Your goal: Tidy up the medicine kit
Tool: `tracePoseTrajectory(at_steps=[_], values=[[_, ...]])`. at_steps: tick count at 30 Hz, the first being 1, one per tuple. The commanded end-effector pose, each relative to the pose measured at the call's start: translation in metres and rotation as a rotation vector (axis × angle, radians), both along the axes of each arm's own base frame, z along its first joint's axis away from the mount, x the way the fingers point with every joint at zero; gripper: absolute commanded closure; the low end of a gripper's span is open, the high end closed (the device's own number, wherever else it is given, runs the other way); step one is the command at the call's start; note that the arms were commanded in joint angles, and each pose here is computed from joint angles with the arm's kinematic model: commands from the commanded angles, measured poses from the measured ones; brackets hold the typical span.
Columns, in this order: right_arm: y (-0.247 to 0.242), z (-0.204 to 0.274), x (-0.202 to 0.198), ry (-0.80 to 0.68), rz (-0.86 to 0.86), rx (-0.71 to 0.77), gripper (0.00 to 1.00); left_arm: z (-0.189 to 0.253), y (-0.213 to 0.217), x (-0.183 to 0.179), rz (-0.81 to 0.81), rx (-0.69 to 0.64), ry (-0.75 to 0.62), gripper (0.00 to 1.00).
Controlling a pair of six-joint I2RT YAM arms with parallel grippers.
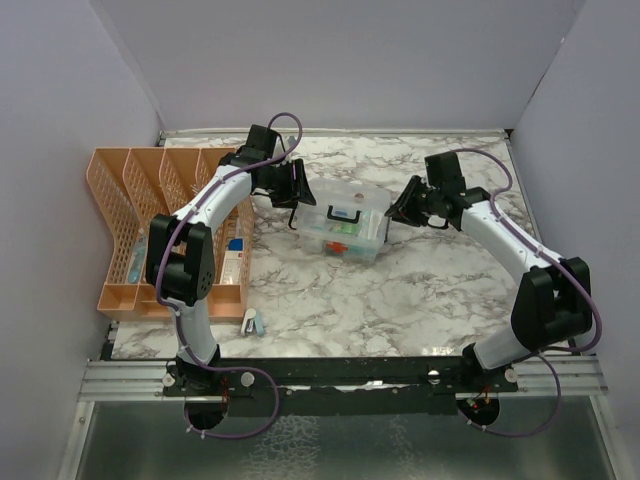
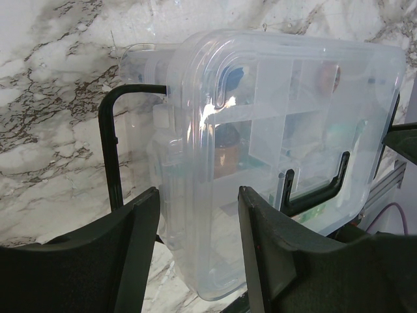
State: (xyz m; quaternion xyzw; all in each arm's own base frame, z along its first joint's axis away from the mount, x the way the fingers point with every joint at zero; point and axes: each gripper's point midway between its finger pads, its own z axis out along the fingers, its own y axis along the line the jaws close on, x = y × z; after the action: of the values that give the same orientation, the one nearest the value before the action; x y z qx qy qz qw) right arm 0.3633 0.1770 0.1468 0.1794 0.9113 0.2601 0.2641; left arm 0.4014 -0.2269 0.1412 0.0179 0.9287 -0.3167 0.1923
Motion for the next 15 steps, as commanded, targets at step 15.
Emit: tracePoseTrajectory(at_steps=[15], values=[[-0.014, 0.041, 0.006, -0.12, -0.029, -0.073, 0.52, -0.017, 0.002, 0.0, -0.011, 0.038, 0.013, 0.48]])
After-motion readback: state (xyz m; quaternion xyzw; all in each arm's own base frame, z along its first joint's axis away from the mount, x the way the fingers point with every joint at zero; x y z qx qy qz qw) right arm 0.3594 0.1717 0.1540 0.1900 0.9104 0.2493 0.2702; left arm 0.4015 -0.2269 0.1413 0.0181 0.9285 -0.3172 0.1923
